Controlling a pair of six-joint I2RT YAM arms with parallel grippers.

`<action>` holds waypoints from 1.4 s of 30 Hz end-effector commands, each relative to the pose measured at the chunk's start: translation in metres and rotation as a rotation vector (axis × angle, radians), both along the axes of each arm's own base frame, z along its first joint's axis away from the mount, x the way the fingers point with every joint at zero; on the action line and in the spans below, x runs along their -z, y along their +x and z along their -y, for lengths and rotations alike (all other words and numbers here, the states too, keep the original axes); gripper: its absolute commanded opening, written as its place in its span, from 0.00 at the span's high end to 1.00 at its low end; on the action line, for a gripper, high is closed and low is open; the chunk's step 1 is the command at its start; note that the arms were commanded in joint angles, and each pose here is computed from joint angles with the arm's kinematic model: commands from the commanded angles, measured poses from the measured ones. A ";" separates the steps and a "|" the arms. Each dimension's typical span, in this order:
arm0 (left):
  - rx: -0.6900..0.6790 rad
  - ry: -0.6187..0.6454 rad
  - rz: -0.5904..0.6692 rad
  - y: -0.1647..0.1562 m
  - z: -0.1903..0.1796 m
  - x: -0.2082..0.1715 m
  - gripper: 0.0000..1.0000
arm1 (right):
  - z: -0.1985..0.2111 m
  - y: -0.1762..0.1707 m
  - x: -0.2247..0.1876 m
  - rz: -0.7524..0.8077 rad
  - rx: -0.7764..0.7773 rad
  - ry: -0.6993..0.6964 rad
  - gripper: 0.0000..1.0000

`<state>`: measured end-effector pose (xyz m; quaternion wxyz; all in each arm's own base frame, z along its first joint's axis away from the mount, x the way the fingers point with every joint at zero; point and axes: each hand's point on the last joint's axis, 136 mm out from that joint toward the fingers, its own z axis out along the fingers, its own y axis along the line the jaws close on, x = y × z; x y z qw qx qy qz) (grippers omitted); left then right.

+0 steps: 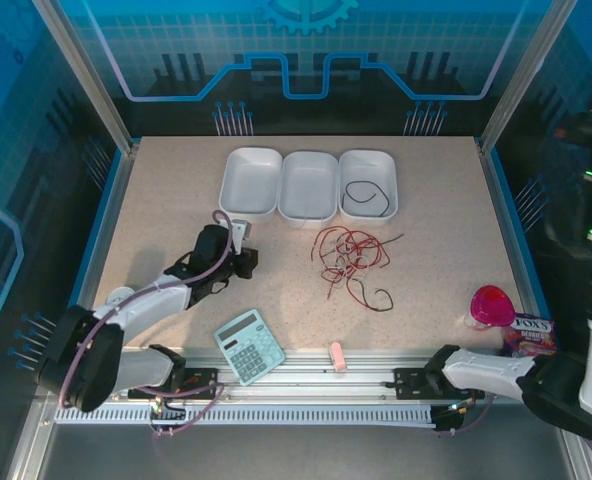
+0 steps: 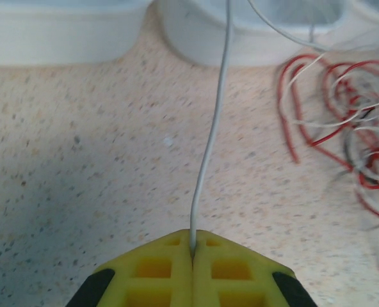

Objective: Untangle the cables

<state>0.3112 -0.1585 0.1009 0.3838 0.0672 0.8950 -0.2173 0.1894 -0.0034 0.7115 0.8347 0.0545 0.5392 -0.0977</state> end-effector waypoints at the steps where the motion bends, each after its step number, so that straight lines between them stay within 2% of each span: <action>1: 0.073 -0.051 0.101 -0.004 0.011 -0.037 1.00 | -0.062 0.061 0.050 -0.200 -0.103 -0.065 1.00; 8: 0.110 -0.081 0.175 -0.019 0.016 -0.067 1.00 | -0.133 0.131 0.100 -0.339 -0.201 -0.097 1.00; 15: 0.328 -0.121 0.248 -0.054 0.053 -0.093 1.00 | -0.167 0.190 0.137 -0.424 -0.197 -0.124 1.00; 18: 0.455 -0.151 0.295 -0.076 0.070 -0.104 1.00 | -0.170 0.212 0.150 -0.461 -0.189 -0.123 1.00; 21: 0.506 -0.154 0.304 -0.085 0.077 -0.106 1.00 | -0.166 0.231 0.160 -0.490 -0.180 -0.111 1.00; 35: 0.427 -0.069 0.189 -0.061 0.079 -0.070 1.00 | -0.133 0.269 0.178 -0.532 -0.150 -0.039 1.00; 42: 0.397 -0.046 0.144 -0.054 0.080 -0.056 1.00 | -0.125 0.293 0.204 -0.586 -0.112 -0.044 1.00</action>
